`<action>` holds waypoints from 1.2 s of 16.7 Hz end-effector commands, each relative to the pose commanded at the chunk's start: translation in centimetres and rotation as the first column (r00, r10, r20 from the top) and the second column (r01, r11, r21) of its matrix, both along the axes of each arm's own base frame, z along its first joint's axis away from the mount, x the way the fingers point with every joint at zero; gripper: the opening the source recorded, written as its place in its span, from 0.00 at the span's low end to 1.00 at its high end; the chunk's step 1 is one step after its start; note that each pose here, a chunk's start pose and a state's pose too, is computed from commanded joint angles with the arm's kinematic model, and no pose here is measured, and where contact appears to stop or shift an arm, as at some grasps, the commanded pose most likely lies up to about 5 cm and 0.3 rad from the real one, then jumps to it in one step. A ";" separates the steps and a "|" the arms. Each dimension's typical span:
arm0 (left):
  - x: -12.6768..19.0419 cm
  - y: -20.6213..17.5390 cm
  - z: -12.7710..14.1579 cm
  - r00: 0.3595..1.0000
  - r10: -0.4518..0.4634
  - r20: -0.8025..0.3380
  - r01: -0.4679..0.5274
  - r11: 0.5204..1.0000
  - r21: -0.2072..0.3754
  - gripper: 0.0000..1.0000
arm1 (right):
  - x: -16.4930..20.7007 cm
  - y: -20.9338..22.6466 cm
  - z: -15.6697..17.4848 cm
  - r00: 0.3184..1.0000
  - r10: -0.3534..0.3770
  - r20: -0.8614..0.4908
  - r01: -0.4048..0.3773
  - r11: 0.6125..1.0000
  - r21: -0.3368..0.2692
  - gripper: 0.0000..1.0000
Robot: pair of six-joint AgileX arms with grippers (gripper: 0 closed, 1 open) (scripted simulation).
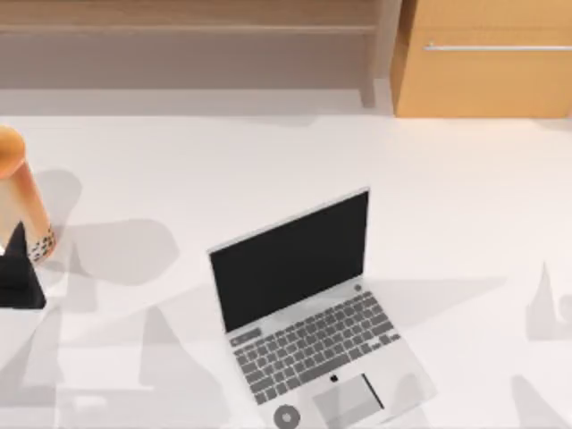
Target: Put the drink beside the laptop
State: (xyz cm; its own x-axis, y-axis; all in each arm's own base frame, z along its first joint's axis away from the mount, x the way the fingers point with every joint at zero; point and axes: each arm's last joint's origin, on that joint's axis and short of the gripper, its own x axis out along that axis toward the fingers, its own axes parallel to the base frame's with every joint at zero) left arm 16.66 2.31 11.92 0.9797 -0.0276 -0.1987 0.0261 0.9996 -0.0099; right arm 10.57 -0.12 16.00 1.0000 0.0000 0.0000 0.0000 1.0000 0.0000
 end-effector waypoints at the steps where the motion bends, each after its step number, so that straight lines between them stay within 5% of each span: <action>1: 0.0 0.0 0.0 1.000 0.000 0.000 0.000 1.000 0.000 1.00 | 0.0 0.0 0.0 1.000 0.000 0.000 0.000 1.000 0.000 1.00; 7: 0.5 0.0 0.1 1.000 -0.001 0.003 0.001 1.000 0.000 1.00 | 0.0 0.0 0.0 1.000 0.000 0.000 0.000 1.000 0.000 1.00; 20: 7.8 -0.2 -1.6 1.000 0.000 0.000 0.000 1.000 0.000 1.00 | 0.0 0.0 0.0 1.000 0.000 0.000 0.000 1.000 0.000 1.00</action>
